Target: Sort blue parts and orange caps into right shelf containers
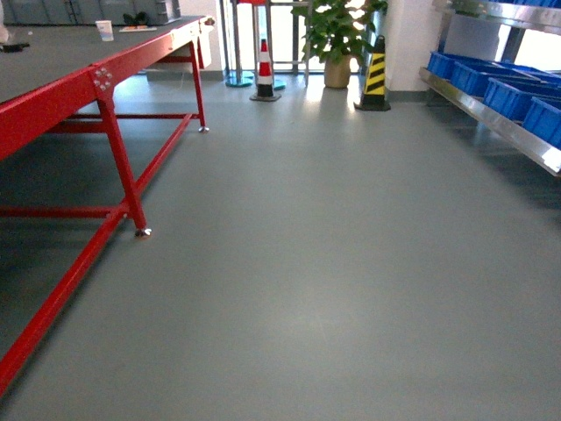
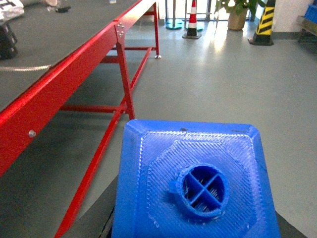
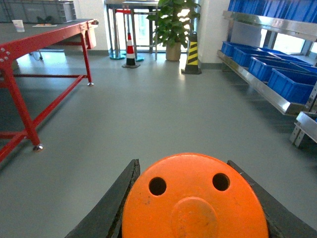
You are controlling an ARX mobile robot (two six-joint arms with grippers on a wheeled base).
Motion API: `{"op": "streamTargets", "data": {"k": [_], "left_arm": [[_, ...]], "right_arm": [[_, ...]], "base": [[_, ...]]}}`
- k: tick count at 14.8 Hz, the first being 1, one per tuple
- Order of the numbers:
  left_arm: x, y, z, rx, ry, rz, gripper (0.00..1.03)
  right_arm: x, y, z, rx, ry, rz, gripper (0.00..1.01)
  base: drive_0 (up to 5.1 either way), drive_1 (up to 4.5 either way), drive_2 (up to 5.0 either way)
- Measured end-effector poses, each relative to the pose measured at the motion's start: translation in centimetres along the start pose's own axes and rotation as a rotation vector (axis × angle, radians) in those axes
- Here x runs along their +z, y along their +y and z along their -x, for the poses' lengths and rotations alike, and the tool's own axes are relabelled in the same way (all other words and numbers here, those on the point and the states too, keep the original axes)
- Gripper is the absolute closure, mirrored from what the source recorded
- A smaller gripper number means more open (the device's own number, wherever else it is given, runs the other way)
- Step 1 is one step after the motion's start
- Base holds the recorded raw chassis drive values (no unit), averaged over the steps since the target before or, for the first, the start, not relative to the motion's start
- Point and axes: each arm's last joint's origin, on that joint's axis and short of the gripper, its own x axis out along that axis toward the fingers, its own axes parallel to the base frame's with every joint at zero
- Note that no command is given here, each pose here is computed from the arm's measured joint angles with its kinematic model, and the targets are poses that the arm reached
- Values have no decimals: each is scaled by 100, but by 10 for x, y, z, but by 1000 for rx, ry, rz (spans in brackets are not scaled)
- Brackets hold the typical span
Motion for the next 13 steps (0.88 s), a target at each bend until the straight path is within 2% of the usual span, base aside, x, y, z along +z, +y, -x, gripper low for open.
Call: {"op": "streamTargets", "data": {"k": [13], "left_arm": [[1, 0, 0, 1, -6, 0, 58]], "right_arm": [[1, 0, 0, 0, -8, 0, 58]], "base": [[4, 430, -422]]}}
